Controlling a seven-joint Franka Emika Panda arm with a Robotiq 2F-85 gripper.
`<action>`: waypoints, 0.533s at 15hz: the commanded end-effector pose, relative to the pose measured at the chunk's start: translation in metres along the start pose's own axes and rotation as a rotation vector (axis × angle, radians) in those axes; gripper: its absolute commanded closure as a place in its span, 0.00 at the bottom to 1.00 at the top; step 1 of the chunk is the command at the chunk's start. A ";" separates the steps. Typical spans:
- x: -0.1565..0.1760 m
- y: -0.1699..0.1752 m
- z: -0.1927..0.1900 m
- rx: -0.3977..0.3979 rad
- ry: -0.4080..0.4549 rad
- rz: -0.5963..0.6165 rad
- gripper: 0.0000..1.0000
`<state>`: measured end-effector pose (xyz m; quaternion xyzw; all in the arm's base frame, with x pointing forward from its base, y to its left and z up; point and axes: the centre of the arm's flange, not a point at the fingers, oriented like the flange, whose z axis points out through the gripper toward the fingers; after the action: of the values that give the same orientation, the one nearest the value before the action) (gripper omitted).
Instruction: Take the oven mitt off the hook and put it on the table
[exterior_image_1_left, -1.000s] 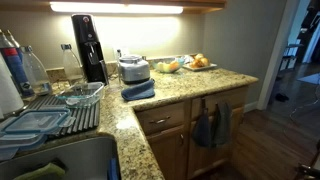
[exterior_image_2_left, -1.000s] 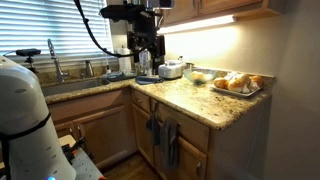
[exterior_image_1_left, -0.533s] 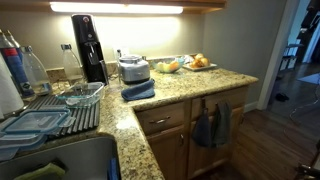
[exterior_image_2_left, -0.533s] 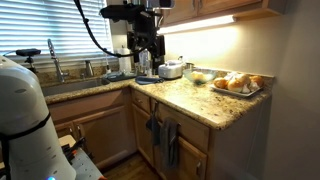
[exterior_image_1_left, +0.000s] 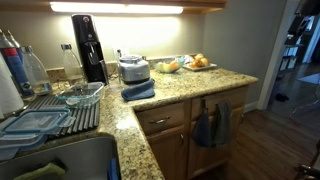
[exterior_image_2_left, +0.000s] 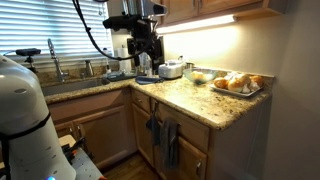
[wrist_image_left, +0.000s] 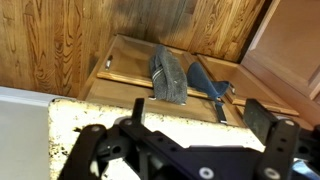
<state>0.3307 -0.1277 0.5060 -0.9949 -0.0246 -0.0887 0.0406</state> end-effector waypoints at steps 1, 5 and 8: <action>0.011 -0.027 0.040 -0.052 -0.001 0.022 0.00; 0.019 -0.057 0.084 -0.076 -0.013 -0.009 0.00; 0.023 -0.078 0.112 -0.082 -0.037 -0.051 0.00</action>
<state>0.3615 -0.0603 0.4307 -0.9965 -0.0409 -0.0734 0.0010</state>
